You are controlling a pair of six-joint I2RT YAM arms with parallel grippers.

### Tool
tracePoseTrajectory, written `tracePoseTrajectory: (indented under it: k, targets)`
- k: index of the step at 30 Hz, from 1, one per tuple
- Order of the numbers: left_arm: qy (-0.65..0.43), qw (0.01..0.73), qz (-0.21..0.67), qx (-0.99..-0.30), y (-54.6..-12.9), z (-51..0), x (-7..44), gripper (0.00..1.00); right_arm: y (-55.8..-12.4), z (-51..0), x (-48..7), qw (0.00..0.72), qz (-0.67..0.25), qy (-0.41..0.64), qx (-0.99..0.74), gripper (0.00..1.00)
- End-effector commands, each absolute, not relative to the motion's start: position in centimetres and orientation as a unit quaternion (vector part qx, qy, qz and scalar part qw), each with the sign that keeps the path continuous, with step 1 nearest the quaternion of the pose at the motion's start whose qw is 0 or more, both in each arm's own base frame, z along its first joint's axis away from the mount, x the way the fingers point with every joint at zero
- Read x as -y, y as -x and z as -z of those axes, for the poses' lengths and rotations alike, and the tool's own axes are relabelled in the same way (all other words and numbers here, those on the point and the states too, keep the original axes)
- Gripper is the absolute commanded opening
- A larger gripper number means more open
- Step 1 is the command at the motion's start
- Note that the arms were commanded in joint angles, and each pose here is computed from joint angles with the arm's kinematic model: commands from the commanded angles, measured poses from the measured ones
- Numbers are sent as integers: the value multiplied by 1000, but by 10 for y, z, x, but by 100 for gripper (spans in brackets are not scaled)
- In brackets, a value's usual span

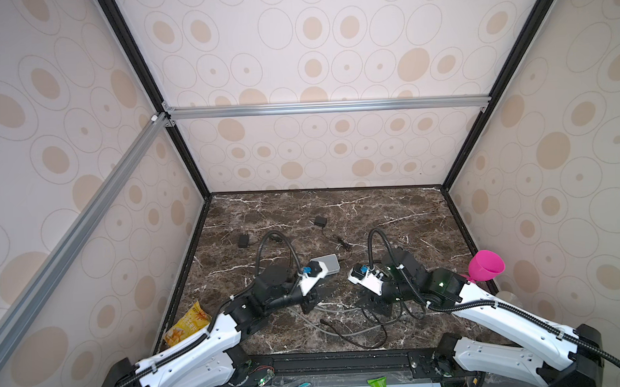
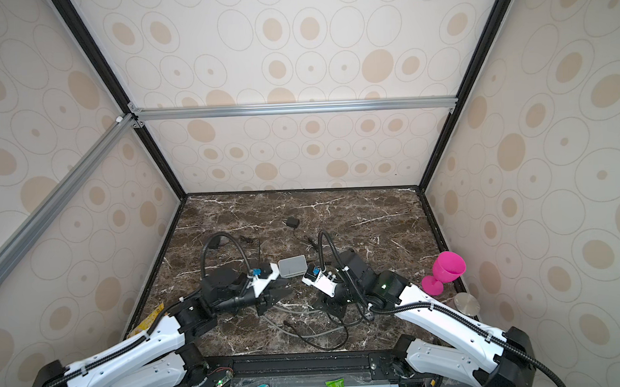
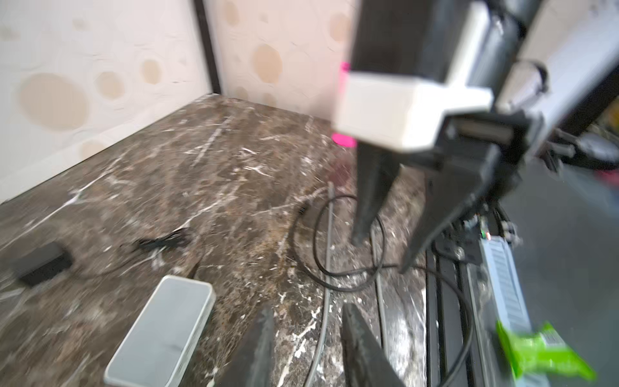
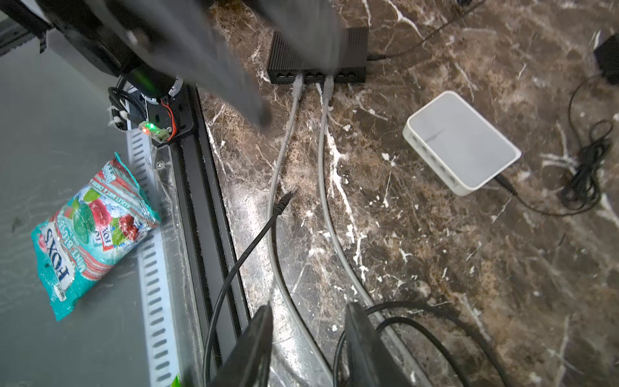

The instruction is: Insert the plug into the switch port

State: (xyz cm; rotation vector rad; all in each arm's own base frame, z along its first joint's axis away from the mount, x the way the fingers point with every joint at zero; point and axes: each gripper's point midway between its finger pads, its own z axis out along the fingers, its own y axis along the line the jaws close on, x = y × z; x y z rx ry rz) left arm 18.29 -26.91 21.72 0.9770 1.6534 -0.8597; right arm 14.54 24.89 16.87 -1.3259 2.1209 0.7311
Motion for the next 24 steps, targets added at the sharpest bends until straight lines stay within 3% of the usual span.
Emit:
tracePoseTrajectory:
  k: [1,4,7,12,17,24]
  targets:
    - [-206,560,340,-727,-219,-254,221,38,-141,-170,-249,255,-294,442,-808,36]
    - [-68,600,285,-744,-229,-276,161,44,-136,-161,-254,257,-246,456,-816,34]
    - [21,621,214,-754,-226,-289,109,43,-132,-153,-260,252,-164,481,-824,37]
    - [50,648,173,-740,-206,-311,68,47,-124,-145,-289,206,-33,546,-812,40]
    - [76,691,223,-684,-181,-332,46,46,-120,-134,-316,130,83,591,-792,39]
    - [86,700,225,-672,-173,-333,36,44,-124,-114,-337,73,185,613,-764,39]
